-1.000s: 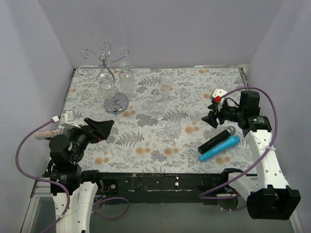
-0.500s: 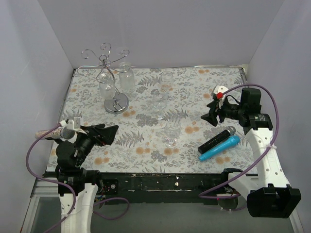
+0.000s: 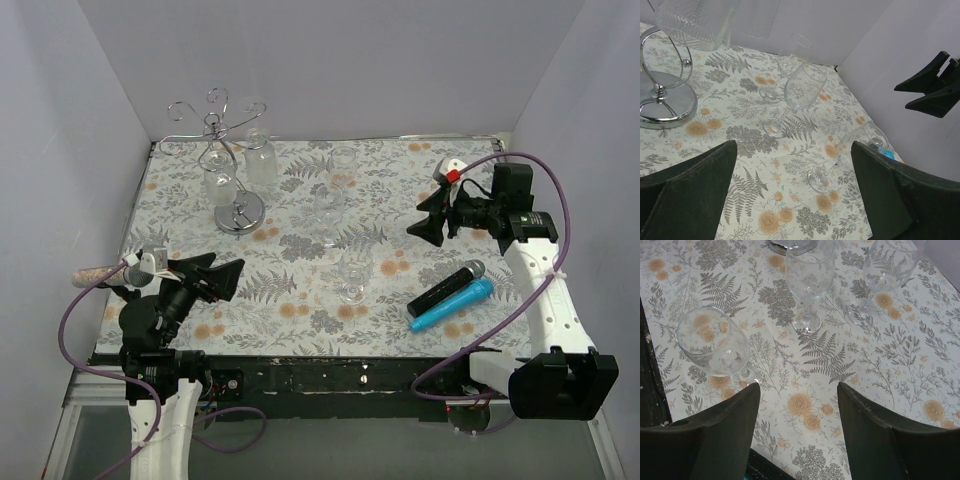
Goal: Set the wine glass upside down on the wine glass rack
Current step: Pick up the wine glass at the center of the board.
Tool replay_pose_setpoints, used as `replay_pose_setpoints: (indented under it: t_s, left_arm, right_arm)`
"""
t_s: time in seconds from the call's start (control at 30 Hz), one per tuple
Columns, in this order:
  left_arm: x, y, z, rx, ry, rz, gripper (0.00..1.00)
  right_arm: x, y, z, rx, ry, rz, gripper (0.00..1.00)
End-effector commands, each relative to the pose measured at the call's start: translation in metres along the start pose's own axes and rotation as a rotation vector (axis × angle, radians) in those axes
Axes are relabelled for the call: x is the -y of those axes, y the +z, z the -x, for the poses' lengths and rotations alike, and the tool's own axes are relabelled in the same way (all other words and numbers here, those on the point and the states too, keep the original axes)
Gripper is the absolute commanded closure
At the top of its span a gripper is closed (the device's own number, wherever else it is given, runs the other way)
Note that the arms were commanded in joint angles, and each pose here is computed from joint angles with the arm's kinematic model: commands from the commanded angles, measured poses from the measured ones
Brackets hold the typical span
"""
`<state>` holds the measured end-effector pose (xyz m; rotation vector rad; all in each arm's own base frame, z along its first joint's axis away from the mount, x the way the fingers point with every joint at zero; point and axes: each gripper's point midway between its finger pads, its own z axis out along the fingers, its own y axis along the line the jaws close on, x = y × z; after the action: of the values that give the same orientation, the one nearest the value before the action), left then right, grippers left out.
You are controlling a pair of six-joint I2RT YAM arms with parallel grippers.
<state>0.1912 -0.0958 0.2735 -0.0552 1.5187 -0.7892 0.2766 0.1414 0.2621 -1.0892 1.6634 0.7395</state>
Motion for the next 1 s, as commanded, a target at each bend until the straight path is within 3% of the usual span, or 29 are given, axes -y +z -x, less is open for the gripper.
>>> replay_pose_setpoints:
  t_s: [0.0, 0.97]
  left_arm:
    - [0.0, 0.001, 0.004, 0.024, 0.03, -0.004, 0.02]
    - [-0.001, -0.001, 0.006, 0.041, 0.029, 0.005, 0.02]
  right_arm:
    - [-0.004, 0.008, 0.023, 0.032, -0.019, 0.06, 0.29]
    - [0.017, 0.065, 0.066, -0.072, -0.162, 0.07, 0.3]
